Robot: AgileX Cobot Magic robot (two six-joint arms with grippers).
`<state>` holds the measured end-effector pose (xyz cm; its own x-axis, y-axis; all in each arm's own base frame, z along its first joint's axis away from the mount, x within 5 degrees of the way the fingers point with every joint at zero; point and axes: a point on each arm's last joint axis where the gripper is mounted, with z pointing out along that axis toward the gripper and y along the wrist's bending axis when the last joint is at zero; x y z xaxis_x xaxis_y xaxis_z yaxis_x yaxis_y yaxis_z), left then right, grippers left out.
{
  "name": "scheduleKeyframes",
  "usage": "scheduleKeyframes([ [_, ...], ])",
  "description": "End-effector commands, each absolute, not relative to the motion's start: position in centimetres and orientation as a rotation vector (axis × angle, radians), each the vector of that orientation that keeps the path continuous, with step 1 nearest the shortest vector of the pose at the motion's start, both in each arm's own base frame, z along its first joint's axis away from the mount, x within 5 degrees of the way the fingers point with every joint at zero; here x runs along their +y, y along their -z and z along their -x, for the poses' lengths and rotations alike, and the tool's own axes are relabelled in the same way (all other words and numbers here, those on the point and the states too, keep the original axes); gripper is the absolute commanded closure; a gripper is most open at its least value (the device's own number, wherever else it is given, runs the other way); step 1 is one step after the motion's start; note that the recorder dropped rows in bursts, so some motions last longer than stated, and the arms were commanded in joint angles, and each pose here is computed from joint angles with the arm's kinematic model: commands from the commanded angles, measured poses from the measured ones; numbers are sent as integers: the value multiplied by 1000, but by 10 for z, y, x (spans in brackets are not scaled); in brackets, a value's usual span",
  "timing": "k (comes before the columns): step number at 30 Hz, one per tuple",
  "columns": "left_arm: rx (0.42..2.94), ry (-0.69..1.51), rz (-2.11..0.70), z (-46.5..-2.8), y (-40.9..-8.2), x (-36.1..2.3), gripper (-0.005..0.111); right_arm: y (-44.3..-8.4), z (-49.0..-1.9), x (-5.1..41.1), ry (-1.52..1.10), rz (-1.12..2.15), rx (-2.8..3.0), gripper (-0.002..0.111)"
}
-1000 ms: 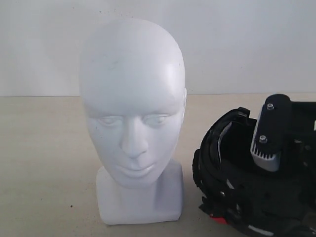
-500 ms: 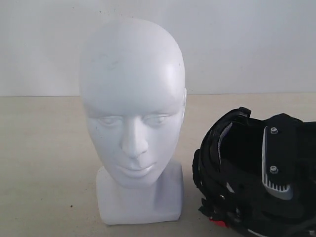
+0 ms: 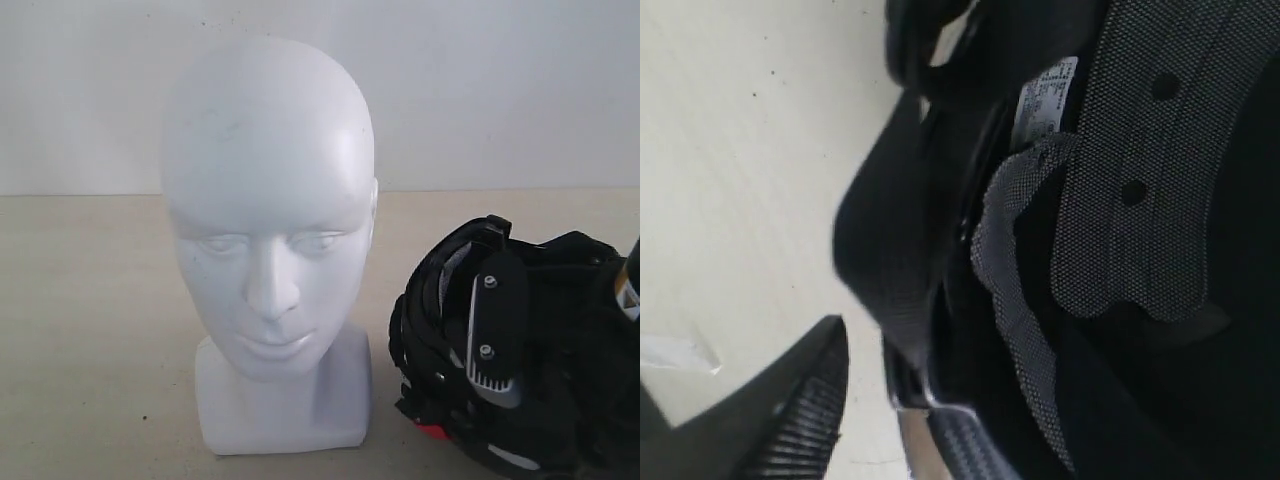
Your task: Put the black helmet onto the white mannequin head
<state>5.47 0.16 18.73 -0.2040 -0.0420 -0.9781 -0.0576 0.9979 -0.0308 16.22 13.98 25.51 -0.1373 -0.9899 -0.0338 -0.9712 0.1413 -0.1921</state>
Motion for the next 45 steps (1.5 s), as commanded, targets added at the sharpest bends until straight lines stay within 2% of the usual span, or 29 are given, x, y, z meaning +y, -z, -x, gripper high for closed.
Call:
scheduleKeyframes([
  [1,1774,1,83,-55,-187,1,102,-242,-168,147,181,1977,2273,50],
  [9,1774,1,83,-55,-187,1,102,-240,-171,156,91,1904,2261,50],
  [23,1774,1,83,-55,-187,1,102,-221,-179,163,97,1930,2308,50],
  [38,1774,1,83,-55,-187,1,102,-220,-181,164,104,1891,2310,50],
  [45,1774,1,83,-55,-187,1,102,-205,-177,160,108,1897,2288,50],
])
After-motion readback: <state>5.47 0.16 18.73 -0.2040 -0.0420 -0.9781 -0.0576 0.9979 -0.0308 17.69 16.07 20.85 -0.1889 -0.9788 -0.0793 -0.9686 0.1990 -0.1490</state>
